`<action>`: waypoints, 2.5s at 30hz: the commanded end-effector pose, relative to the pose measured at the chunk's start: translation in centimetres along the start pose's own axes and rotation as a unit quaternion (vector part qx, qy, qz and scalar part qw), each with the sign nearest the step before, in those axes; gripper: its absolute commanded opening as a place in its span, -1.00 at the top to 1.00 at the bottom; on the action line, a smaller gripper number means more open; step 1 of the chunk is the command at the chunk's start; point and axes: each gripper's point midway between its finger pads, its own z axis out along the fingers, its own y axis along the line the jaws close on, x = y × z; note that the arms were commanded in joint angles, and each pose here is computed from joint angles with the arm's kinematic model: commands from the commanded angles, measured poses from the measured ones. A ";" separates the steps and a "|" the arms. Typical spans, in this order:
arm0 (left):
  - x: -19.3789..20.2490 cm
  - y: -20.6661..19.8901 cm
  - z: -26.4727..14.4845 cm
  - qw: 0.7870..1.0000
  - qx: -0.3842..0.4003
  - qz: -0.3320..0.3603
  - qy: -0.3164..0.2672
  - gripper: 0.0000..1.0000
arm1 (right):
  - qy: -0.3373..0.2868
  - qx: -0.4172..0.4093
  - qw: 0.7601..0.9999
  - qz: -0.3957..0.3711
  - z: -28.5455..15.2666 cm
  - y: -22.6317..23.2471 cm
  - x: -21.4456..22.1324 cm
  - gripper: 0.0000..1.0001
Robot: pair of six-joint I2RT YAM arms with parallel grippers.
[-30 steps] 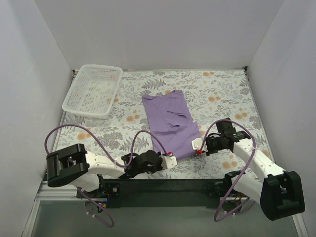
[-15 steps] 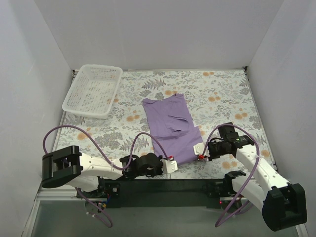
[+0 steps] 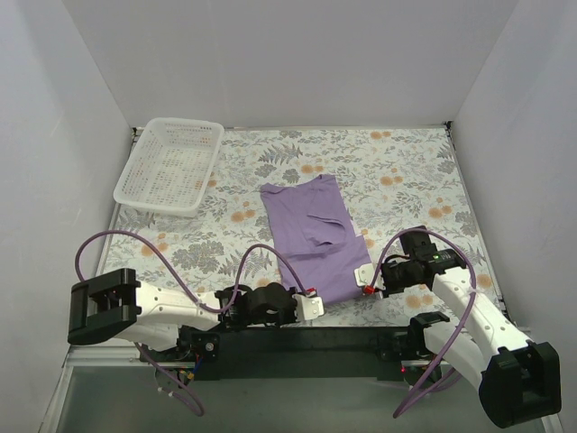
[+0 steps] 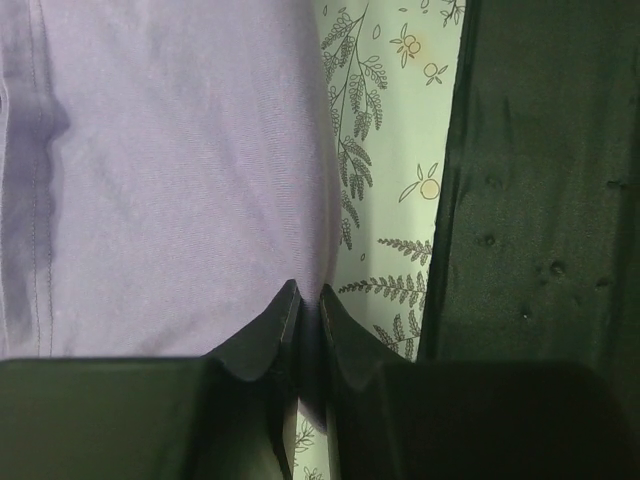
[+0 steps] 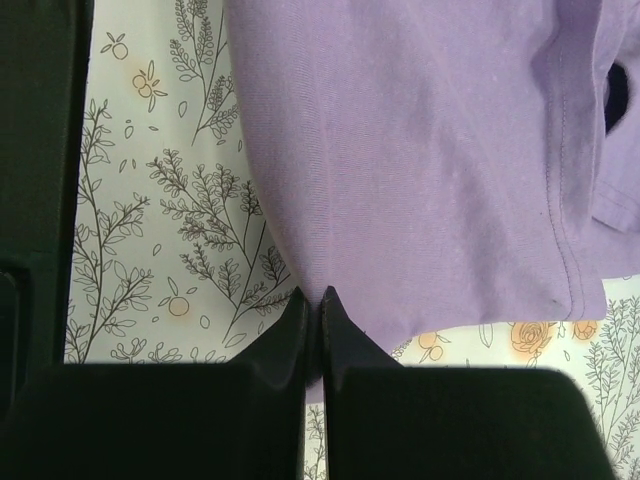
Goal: Fold and stack the t-shirts
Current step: Fold the tshirt
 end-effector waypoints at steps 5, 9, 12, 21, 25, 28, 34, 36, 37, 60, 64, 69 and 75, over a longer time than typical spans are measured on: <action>-0.4 -1.3 -1.1 1.000 0.027 -0.004 -0.001 1.00 | 0.004 0.006 1.000 0.000 -1.2 -0.4 -0.7 0.97; -0.8 -1.2 -1.4 1.000 0.027 -0.005 -0.011 1.00 | -0.001 0.007 1.000 0.002 -1.5 -0.7 -1.3 0.97; -0.8 -1.1 -1.7 1.000 0.024 -0.004 -0.019 1.00 | -0.007 0.009 1.000 0.002 -1.7 -0.9 -1.6 0.97; -1.8 1.9 -2.4 0.998 -0.020 0.021 -0.052 1.00 | -0.020 0.035 0.999 0.021 -3.0 -6.1 -3.5 0.97; -2.7 7.0 -3.0 0.995 -0.071 0.003 -0.075 1.00 | -0.021 0.059 0.998 0.029 -3.3 -10.7 -3.9 0.97; -3.3 11.3 -3.3 0.991 -0.101 -0.004 -0.090 1.00 | -0.026 0.074 0.996 0.042 -3.1 -14.4 -4.2 0.97; -3.1 20.1 -3.3 0.982 -0.166 -0.018 -0.088 1.00 | -0.045 0.103 0.990 0.079 -1.9 -21.8 -4.3 0.97; -3.6 22.9 -3.5 0.978 -0.187 -0.016 -0.092 1.00 | -0.053 0.115 0.988 0.092 -1.6 -24.5 -4.5 0.97; -3.3 24.1 -3.7 0.976 -0.198 -0.018 -0.089 1.00 | -0.057 0.122 0.986 0.095 -1.7 -25.6 -4.6 0.97; 2.9 37.1 -0.6 0.947 -0.308 -0.077 -0.055 1.00 | -0.078 0.171 0.954 0.233 5.4 -38.2 -1.1 0.97; 3.7 38.2 -0.2 0.940 -0.326 -0.088 -0.046 1.00 | -0.087 0.181 0.948 0.246 5.6 -39.1 -1.2 0.97; 5.7 42.4 -0.8 0.895 -0.418 -0.152 -0.016 0.15 | -0.070 0.289 0.895 0.332 5.5 -43.4 -0.2 0.20; 5.3 48.7 -5.2 0.784 -0.565 -0.257 0.013 -0.52 | -0.090 0.373 0.807 0.449 4.5 -47.0 -0.8 -0.96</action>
